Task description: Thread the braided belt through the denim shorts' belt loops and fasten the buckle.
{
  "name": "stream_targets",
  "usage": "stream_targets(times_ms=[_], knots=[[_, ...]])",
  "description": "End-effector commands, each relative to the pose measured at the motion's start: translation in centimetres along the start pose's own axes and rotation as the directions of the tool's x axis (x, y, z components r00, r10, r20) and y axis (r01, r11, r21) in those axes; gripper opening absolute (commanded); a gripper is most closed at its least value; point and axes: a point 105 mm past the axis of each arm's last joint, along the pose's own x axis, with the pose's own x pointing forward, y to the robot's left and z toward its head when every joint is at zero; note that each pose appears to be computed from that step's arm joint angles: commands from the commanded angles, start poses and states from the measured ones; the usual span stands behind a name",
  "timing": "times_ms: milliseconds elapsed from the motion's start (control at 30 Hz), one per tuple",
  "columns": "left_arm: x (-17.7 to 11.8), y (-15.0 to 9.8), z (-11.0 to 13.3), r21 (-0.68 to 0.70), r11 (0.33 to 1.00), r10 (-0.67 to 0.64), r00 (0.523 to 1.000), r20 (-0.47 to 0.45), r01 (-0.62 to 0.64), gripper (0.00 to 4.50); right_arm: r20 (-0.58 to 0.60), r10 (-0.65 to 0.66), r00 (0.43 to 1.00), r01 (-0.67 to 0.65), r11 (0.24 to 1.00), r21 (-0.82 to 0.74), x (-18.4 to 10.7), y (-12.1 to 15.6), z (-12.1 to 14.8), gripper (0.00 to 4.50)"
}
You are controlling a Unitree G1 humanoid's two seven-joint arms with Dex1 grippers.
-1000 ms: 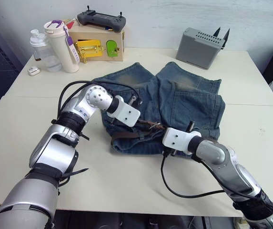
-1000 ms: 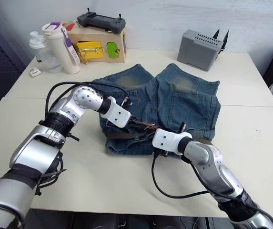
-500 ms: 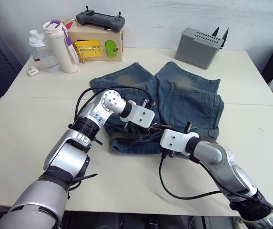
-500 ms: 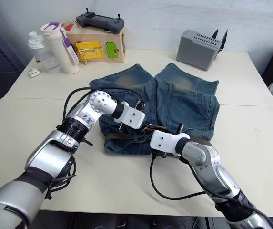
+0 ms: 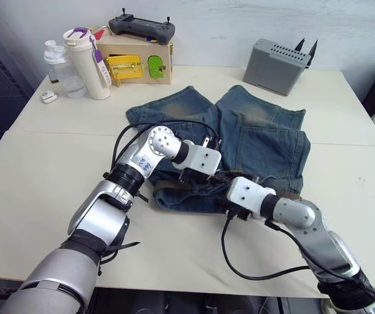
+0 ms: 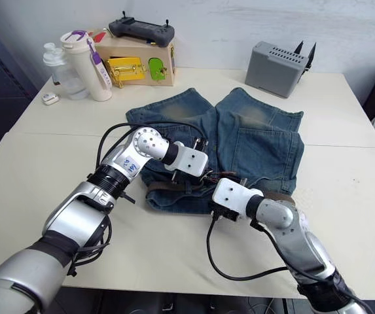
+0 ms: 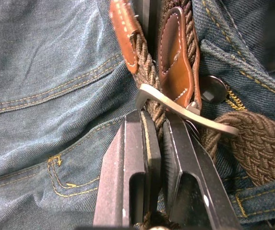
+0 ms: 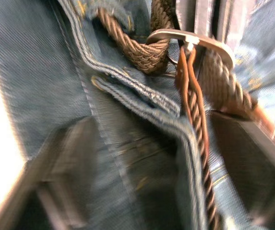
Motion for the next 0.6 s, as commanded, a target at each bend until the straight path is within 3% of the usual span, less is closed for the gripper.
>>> stream_targets(times_ms=[33,200,367,600], knots=[[0.3,-0.1,0.5,0.031,1.0,-0.004,1.0,0.012,0.004,0.0,0.035,-0.009,0.999,0.006,0.996,0.085,-2.3,-1.4,1.1,4.47],[0.2,-0.2,0.6,0.018,1.0,-0.003,1.0,0.022,0.003,0.0,0.011,-0.124,0.992,0.123,0.989,0.081,-4.9,-4.6,1.3,4.47],[0.2,0.1,0.7,0.012,1.0,0.009,1.0,0.029,-0.009,0.0,0.04,-0.19,0.981,0.187,0.98,0.07,-5.1,-6.6,2.0,4.47],[0.1,0.4,1.0,0.003,1.0,0.027,0.999,0.039,-0.027,0.0,-0.02,-0.117,0.993,0.113,0.986,-0.119,-3.8,-6.2,1.1,4.47]])
